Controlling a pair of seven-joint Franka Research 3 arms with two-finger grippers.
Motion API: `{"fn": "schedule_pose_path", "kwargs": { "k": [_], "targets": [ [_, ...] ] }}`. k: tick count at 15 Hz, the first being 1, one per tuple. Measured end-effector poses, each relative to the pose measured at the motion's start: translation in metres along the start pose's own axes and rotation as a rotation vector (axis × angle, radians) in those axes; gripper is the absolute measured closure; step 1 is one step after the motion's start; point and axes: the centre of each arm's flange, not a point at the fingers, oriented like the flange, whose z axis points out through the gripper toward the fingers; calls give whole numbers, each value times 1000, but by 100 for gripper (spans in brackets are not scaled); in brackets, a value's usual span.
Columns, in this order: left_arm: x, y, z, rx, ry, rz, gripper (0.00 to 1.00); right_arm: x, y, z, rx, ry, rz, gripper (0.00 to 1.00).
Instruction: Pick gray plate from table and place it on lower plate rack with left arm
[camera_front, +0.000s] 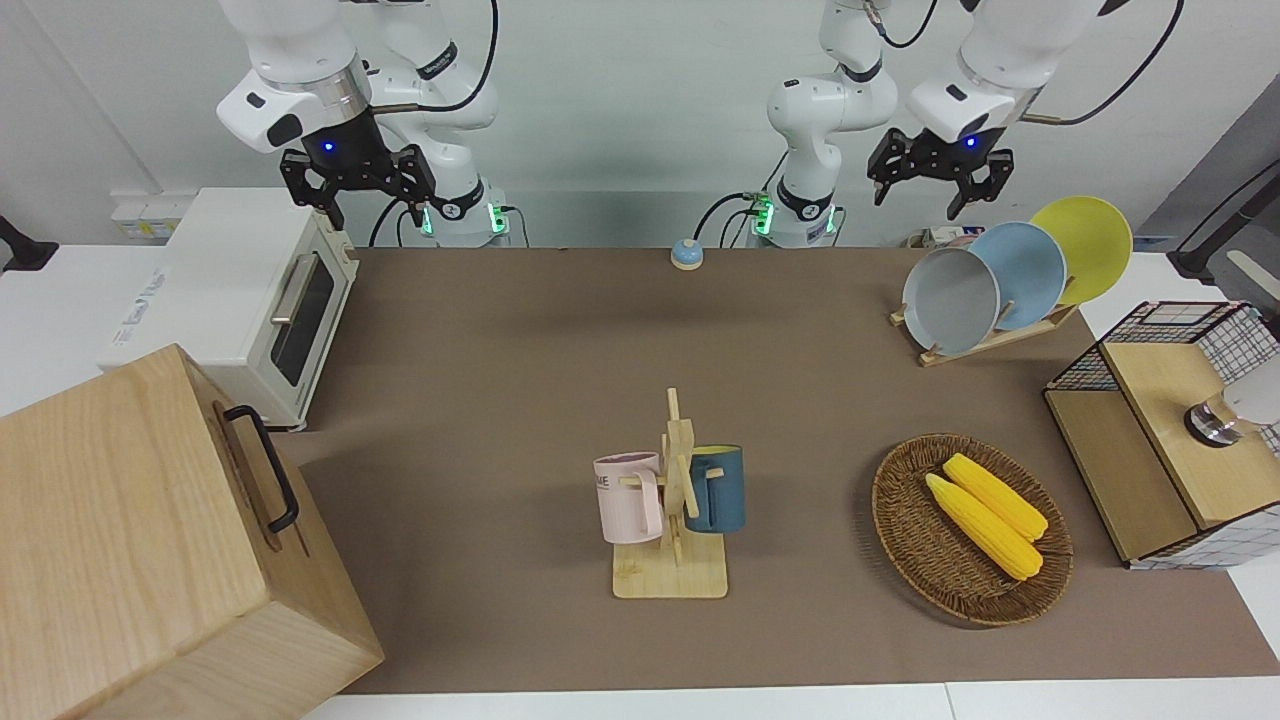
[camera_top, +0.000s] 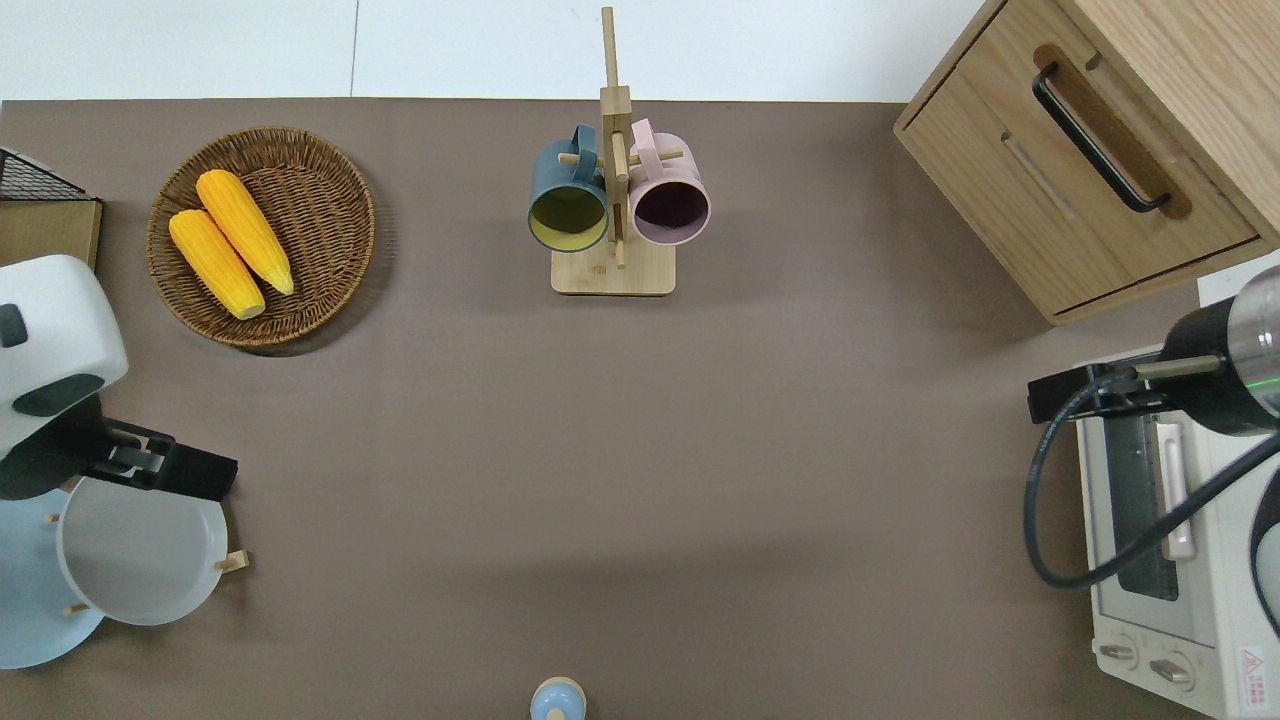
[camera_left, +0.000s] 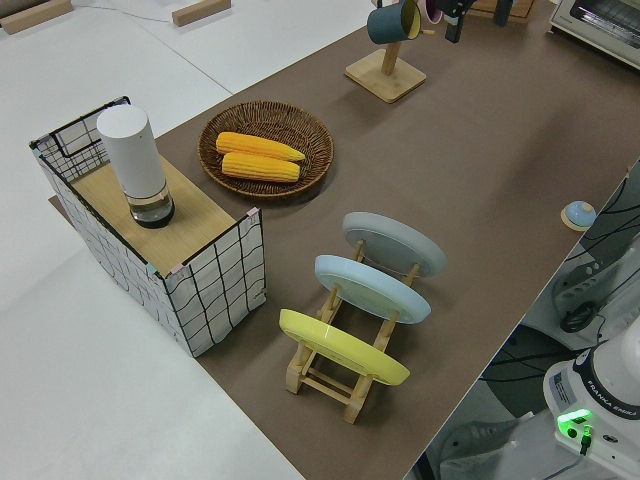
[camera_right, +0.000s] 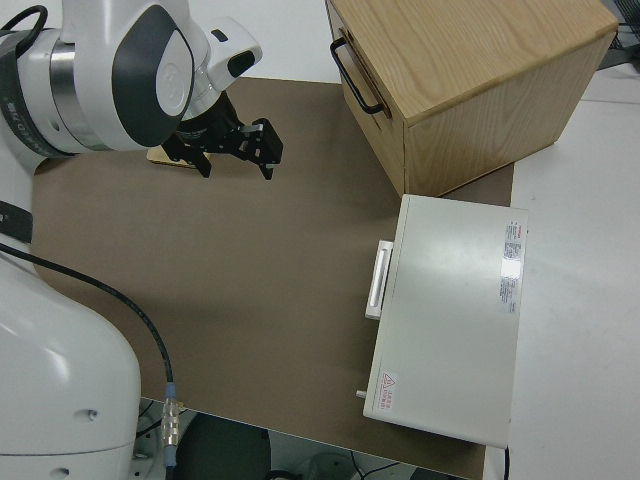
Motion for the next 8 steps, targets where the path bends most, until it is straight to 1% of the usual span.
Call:
{"fn": "schedule_pose_path", "kwargs": {
  "k": [1, 2, 5, 8],
  "targets": [
    [-4, 1, -5, 4, 10, 6, 0, 0, 0, 0, 0, 0, 0, 1],
    [-8, 2, -9, 8, 18, 2, 0, 0, 0, 0, 0, 0, 0, 1],
    [-13, 0, -14, 10, 28, -27, 0, 0, 0, 0, 0, 0, 0, 1],
    [-13, -2, -14, 9, 28, -38, 0, 0, 0, 0, 0, 0, 0, 1]
  ]
}}
